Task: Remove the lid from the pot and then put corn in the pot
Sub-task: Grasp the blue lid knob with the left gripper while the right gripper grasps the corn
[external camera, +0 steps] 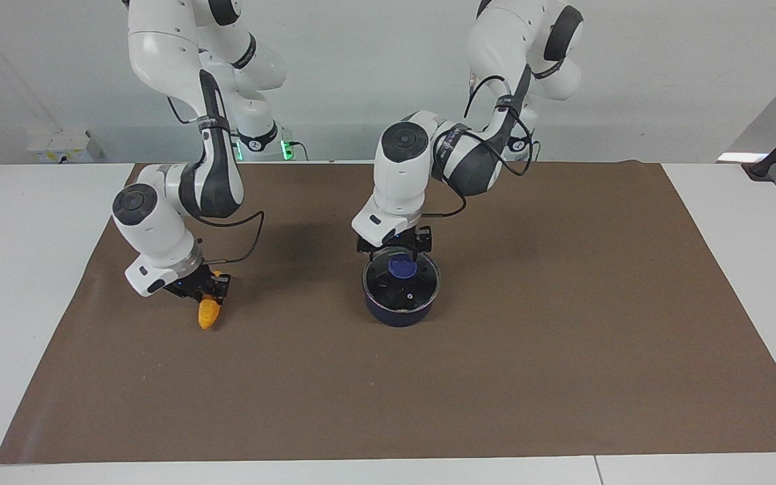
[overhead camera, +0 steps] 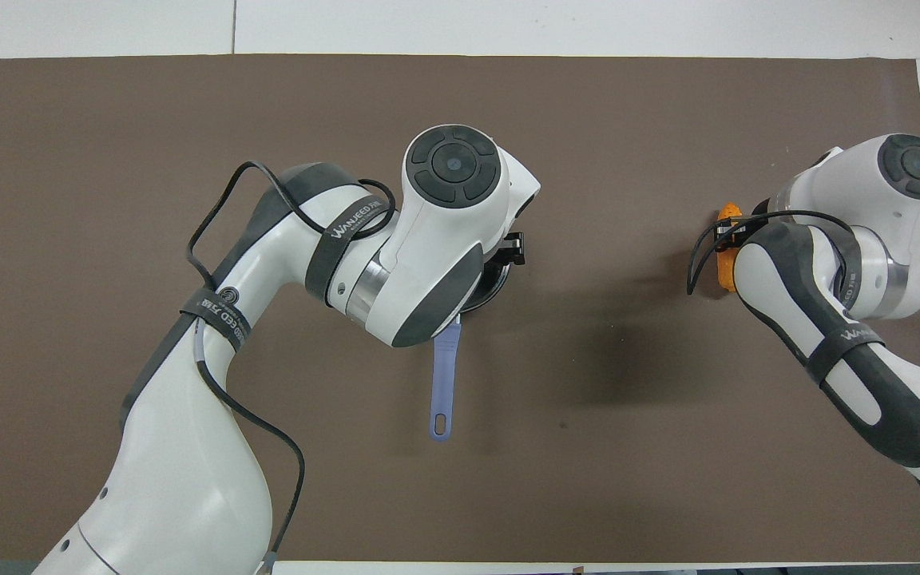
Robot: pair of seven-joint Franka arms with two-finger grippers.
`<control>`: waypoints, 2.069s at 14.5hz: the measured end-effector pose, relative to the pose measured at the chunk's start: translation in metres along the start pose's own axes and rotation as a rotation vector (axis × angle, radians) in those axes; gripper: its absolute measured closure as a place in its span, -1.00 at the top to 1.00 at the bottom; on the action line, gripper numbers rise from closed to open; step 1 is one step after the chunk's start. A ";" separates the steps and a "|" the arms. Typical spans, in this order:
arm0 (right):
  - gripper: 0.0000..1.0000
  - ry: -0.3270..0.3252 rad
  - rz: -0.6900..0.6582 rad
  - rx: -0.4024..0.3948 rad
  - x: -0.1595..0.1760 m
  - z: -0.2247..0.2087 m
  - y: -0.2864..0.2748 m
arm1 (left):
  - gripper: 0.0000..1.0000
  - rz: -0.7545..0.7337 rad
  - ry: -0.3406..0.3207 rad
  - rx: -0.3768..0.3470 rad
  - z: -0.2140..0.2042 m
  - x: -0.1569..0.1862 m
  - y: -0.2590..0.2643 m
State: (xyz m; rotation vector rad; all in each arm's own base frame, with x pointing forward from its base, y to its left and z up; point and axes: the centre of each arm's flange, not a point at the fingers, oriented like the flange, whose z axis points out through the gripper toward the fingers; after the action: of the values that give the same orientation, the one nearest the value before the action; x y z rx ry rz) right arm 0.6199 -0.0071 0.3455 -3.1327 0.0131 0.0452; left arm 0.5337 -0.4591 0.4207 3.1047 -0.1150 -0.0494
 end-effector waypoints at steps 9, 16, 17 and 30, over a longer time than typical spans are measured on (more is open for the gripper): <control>-0.22 0.003 -0.108 0.027 -0.004 -0.160 -0.067 | 1.00 -0.051 0.025 -0.011 0.018 0.011 -0.014; -0.22 0.072 -0.155 0.038 -0.012 -0.234 -0.128 | 1.00 -0.054 0.032 0.006 0.018 0.013 -0.019; -0.22 0.072 -0.162 0.038 -0.014 -0.234 -0.135 | 1.00 -0.057 0.031 0.008 0.018 0.015 -0.021; -0.22 0.070 -0.160 0.038 -0.013 -0.233 -0.136 | 0.78 -0.059 0.032 0.007 0.016 0.016 -0.022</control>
State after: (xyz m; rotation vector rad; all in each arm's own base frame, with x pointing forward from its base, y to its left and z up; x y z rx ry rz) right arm 0.6145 0.1267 0.5799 -3.0839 -0.2336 -0.0649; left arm 0.5503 -0.4386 0.4035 3.1138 -0.0231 -0.0011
